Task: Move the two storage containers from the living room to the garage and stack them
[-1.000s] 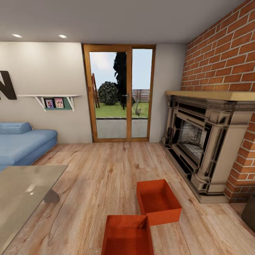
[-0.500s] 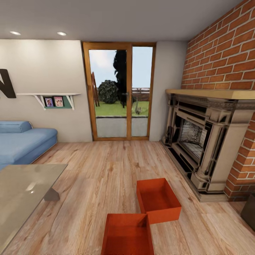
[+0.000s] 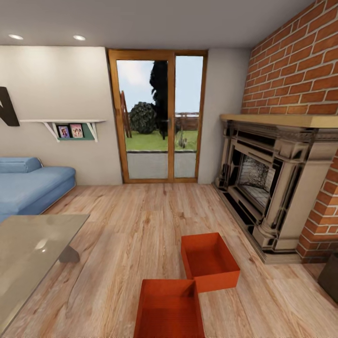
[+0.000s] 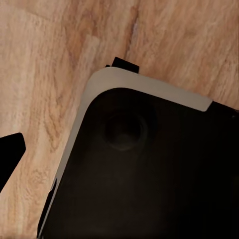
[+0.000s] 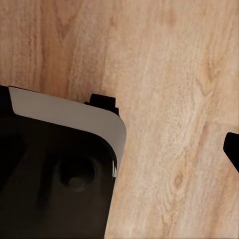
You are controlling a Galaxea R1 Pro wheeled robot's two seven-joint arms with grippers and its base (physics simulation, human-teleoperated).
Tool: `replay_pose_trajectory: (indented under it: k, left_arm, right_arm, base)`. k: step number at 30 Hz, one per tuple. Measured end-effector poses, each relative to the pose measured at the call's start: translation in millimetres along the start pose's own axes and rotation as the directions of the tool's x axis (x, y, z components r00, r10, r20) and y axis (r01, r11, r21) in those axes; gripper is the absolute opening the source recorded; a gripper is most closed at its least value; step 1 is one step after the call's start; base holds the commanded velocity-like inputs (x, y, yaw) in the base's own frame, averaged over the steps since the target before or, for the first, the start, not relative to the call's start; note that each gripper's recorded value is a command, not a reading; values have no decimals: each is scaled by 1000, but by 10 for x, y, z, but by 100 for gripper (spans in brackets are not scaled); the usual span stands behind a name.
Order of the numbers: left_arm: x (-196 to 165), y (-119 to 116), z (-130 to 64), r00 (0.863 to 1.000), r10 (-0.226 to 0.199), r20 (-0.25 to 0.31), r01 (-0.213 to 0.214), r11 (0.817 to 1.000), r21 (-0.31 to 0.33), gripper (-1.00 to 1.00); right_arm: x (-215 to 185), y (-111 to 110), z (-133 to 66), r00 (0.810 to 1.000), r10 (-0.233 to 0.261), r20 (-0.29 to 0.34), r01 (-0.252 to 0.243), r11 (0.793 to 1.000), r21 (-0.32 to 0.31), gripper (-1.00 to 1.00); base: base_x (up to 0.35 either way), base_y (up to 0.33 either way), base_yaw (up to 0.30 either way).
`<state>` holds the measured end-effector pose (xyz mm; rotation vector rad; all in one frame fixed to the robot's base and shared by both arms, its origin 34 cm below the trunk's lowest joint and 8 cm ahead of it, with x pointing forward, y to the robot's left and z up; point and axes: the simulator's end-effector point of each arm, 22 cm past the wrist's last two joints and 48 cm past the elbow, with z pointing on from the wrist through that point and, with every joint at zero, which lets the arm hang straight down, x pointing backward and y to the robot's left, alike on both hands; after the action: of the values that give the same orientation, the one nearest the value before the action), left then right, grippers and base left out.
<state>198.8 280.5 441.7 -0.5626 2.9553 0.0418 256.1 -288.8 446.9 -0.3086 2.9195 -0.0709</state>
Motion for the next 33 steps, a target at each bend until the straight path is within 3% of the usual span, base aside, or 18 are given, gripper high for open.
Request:
replay_pose_trajectory:
  k: [33]
  left_arm:
    - [231,57,-2,998,-5,-56,4,1000,-18,100]
  right_arm:
    - [224,46,12,998,-19,-60,18,1000,-16,100]
  base:
    - [0,0,0]
